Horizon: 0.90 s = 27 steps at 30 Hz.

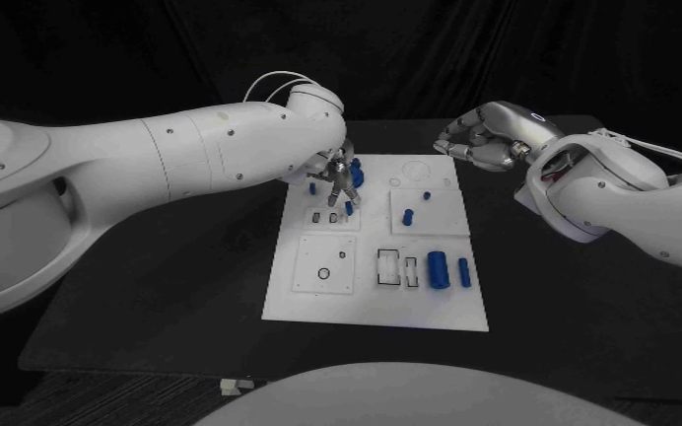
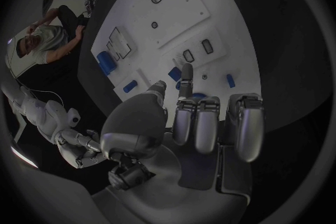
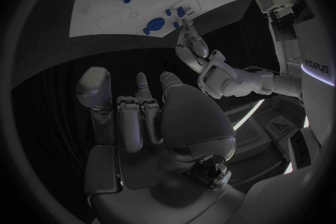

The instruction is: Assemble the parts on the task board

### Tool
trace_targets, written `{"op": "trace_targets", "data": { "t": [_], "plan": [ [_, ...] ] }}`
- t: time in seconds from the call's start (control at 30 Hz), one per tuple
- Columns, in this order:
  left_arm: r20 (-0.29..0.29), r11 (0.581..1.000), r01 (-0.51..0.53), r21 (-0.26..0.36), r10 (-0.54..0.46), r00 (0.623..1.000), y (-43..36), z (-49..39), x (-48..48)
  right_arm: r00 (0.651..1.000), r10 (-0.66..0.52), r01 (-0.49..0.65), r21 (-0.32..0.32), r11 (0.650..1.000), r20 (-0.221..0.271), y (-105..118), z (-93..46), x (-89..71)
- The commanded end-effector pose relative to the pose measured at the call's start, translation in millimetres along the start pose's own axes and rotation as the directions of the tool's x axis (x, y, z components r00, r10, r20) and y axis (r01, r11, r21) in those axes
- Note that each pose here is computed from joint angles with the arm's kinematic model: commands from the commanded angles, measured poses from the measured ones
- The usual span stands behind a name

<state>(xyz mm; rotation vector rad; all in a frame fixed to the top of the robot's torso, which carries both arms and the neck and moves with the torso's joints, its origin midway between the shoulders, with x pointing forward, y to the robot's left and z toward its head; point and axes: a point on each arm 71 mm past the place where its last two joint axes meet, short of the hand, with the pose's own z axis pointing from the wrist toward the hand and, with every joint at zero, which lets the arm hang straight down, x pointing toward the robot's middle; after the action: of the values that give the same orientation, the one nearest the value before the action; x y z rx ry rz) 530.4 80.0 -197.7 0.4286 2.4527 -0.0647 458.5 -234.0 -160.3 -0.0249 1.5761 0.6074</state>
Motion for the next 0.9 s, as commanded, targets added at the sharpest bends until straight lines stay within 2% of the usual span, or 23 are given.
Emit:
{"op": "trace_targets", "data": {
  "t": [0.03,0.37,0.9],
  "plan": [
    [-0.013,1.000,-0.002,-0.009,0.002,1.000,-0.3,2.9,1.8,1.000,-0.001,0.001,0.013,1.000,-0.005,-1,-0.4,1.0],
    [-0.011,1.000,0.008,-0.004,-0.008,1.000,-5.1,9.6,2.2,1.000,-0.001,0.001,0.008,1.000,-0.007,1,0.8,1.8],
    [-0.002,1.000,0.022,-0.002,-0.022,1.000,-5.9,13.5,1.7,1.000,-0.002,0.002,0.009,1.000,-0.009,1,1.6,2.1]
  ]
}}
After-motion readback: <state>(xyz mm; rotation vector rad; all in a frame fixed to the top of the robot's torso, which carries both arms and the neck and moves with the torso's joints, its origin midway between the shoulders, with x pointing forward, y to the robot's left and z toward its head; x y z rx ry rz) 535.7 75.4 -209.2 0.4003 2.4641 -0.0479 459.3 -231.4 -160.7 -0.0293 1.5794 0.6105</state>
